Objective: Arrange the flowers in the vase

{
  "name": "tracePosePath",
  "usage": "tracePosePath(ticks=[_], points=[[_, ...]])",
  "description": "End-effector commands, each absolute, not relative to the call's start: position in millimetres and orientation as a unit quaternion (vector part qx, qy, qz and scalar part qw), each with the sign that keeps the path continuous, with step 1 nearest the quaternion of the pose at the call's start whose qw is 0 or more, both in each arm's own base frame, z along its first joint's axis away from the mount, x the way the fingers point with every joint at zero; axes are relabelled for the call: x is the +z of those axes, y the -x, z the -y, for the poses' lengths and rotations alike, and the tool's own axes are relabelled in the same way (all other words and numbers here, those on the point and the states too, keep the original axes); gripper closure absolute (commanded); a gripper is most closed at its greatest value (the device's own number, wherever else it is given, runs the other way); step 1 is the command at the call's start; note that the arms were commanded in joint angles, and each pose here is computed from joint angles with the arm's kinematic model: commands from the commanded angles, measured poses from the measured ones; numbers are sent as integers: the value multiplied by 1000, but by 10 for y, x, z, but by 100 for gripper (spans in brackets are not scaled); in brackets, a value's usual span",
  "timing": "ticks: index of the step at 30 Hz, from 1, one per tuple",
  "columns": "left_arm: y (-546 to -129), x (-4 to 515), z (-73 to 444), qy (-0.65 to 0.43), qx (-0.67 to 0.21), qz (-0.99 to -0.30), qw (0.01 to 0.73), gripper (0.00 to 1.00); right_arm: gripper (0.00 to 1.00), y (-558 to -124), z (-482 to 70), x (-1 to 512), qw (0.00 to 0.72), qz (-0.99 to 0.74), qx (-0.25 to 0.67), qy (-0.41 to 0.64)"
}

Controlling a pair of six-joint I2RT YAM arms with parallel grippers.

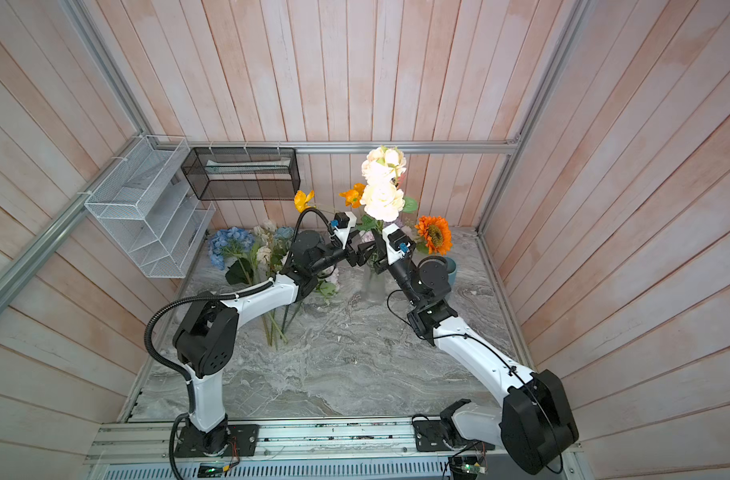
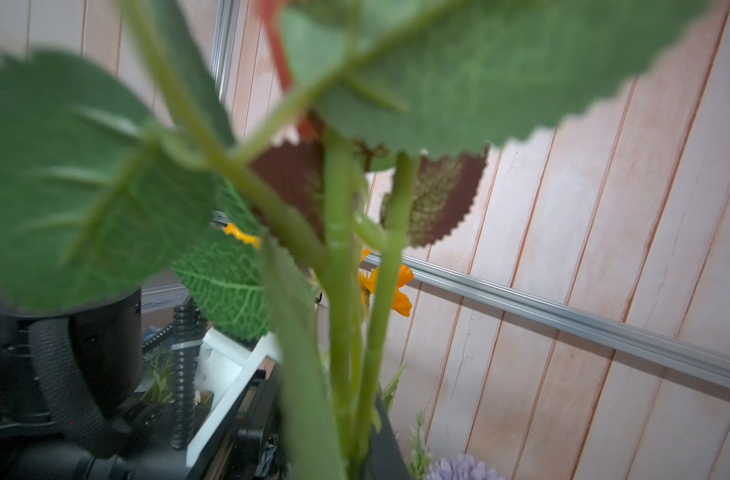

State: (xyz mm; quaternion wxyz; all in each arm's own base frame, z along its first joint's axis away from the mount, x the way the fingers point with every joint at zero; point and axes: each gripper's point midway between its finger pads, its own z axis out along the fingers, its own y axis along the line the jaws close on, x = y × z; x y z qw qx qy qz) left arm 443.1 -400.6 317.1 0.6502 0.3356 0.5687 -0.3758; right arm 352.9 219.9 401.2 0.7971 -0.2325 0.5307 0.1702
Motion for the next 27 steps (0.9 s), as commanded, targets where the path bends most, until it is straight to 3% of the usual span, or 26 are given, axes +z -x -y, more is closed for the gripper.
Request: tracePosePath(ticks=[1,18,21,27], points=[[-4460,3228,4022,-342,-375,-554,660,21,100,-3624,-2116,3796,782,-566,165,205],[-4441,3271,3999,-341,-378,-551,661,21,100,-3956,-2023,3218,725,-656,109,179],[-4432,3281,3994,-340,-379,-551,661,21,89,-4011,-2027,3160,717,-666,101,179],[-4414,3277,3976,-341,-377,-551,662,21,78,-3884,-2040,3344,728,-649,129,179]])
